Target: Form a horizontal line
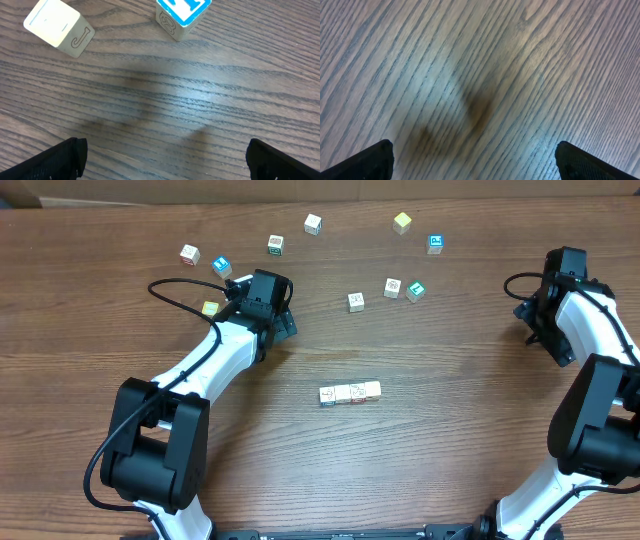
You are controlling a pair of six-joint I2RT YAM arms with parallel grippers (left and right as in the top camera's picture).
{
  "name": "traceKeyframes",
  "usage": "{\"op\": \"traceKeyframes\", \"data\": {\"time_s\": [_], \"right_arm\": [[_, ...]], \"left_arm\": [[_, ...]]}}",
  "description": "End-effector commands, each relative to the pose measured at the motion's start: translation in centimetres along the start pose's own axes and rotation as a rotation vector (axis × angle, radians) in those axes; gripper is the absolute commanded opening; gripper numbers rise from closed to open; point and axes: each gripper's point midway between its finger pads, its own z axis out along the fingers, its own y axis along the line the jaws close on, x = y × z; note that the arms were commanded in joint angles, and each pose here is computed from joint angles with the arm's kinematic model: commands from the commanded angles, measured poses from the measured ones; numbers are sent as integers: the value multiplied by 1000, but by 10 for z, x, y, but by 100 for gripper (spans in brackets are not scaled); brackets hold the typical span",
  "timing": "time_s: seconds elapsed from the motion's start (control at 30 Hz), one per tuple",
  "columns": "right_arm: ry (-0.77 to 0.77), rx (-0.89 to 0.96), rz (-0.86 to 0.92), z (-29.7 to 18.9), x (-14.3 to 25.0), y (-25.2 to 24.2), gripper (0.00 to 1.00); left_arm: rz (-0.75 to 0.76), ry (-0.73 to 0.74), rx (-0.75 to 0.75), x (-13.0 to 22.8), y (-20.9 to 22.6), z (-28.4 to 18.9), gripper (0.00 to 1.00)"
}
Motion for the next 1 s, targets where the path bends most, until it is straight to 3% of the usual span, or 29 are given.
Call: {"op": "traceKeyframes", "data": {"time_s": [0.0, 0.7, 0.83, 0.97], "right_arm": [[-13, 2, 2, 1, -5, 3, 100], [-13, 2, 2, 1, -5, 3, 100], [-13, 3, 2, 1, -5, 3, 100], [-13, 2, 2, 1, -5, 3, 100]], "left_arm": [[0, -9, -21, -1, 5, 3, 99], [-11, -15, 12, -5, 0, -3, 100], [-36, -74, -21, -27, 17, -15, 100], [-6, -105, 48, -57, 36, -37, 100]]}}
